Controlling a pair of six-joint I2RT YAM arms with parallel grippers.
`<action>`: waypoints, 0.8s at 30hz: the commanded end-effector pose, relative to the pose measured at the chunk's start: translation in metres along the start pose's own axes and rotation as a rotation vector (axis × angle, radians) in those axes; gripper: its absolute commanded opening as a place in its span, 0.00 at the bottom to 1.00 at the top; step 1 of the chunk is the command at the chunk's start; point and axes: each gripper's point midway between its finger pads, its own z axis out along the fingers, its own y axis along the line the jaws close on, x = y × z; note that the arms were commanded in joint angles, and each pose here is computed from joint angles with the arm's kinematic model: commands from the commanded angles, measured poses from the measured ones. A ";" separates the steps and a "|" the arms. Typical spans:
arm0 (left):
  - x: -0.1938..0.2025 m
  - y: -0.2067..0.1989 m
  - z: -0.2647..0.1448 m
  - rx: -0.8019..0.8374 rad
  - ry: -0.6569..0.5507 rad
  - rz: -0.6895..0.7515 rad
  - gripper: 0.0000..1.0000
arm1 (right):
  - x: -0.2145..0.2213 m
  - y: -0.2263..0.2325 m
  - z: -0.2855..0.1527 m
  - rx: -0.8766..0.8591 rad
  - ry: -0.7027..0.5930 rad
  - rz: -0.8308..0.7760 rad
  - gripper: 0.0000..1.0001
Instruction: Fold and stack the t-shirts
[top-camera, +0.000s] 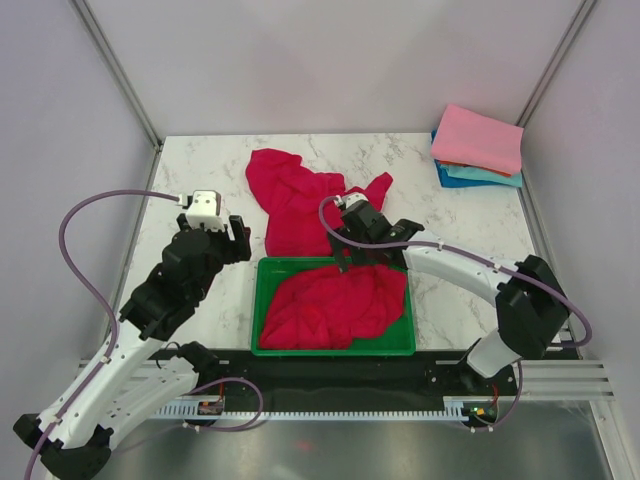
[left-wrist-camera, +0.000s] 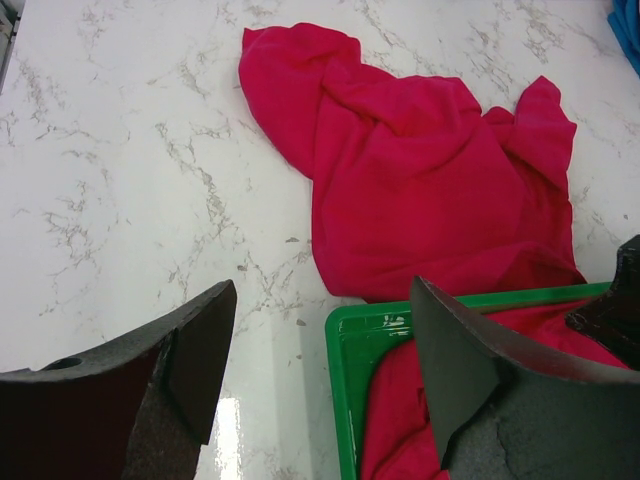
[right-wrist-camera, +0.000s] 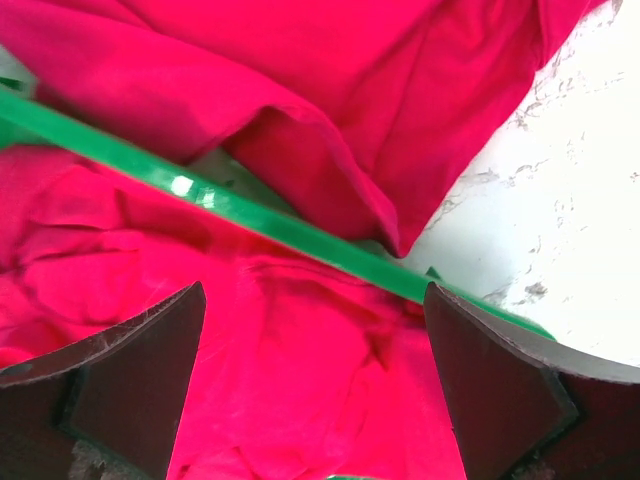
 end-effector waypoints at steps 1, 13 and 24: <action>-0.015 0.005 -0.003 -0.020 -0.036 0.000 0.77 | 0.000 -0.006 0.018 0.004 0.039 -0.046 0.98; -0.015 0.004 -0.003 -0.017 -0.036 0.001 0.77 | 0.037 -0.084 0.026 0.312 0.173 0.064 0.35; -0.010 -0.005 0.001 0.019 -0.013 0.000 0.77 | 0.087 -0.213 -0.027 0.628 0.171 0.408 0.00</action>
